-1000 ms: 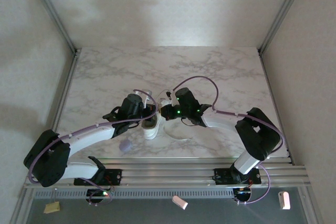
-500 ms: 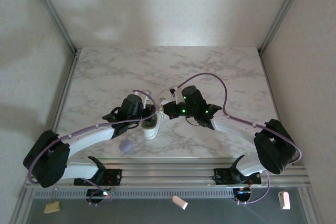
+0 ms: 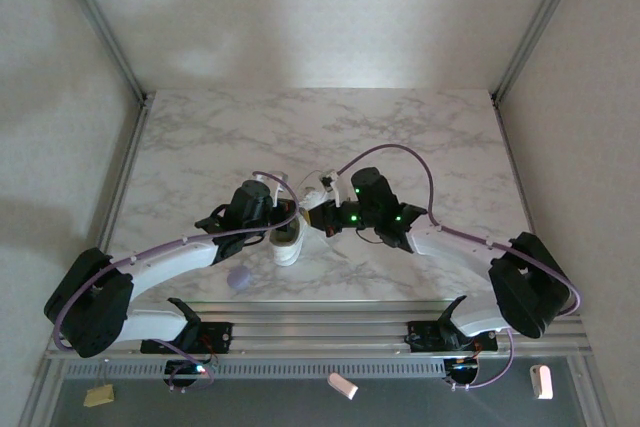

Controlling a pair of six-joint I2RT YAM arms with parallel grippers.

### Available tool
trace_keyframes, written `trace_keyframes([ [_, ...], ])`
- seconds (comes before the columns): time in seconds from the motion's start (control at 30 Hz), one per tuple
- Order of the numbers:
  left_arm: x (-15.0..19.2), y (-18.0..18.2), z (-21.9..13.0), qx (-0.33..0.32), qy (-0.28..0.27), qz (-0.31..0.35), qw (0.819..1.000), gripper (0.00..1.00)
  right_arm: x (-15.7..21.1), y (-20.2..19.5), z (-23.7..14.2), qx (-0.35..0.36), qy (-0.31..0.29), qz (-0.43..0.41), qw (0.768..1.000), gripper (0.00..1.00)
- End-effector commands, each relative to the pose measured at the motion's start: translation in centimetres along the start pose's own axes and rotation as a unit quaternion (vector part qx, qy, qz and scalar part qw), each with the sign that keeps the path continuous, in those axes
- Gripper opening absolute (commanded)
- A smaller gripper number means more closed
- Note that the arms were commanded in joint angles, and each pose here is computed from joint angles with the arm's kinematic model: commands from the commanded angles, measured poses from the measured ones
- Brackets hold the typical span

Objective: Tie the shoes

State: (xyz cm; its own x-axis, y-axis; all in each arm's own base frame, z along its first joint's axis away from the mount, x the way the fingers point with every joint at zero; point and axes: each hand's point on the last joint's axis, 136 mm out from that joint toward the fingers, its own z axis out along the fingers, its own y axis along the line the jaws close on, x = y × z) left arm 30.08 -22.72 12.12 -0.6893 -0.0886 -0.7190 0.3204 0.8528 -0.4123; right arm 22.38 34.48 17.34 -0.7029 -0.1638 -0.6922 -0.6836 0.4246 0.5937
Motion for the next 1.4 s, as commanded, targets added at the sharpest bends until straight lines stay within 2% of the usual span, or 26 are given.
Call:
trace_keyframes([
  [0.0,1.4,1.8,-0.2,-0.031,0.014,-0.010,0.999,0.00,-2.3,0.1,-1.3,0.021,-0.059,0.003,0.998,0.00],
  [0.17,0.4,1.7,-1.3,-0.028,-0.014,-0.015,0.999,0.00,-2.1,-3.9,-2.3,0.129,-0.071,0.037,0.988,0.00],
  [0.33,-1.4,0.6,-3.0,-0.002,-0.059,-0.015,0.998,0.00,-0.6,-7.3,-2.4,0.218,-0.037,0.067,0.973,0.00],
  [0.5,-2.1,1.3,-3.8,-0.014,-0.079,-0.021,0.997,0.00,0.8,-10.0,-2.6,0.286,-0.003,0.086,0.954,0.00],
  [0.9,-2.6,5.0,-4.4,-0.080,-0.098,-0.066,0.990,0.00,4.3,-12.8,-2.5,0.352,0.079,0.097,0.928,0.00],
  [1.37,-1.8,7.6,-4.1,-0.121,-0.087,-0.097,0.984,0.00,6.4,-15.2,-4.1,0.428,0.123,0.097,0.890,0.00],
])
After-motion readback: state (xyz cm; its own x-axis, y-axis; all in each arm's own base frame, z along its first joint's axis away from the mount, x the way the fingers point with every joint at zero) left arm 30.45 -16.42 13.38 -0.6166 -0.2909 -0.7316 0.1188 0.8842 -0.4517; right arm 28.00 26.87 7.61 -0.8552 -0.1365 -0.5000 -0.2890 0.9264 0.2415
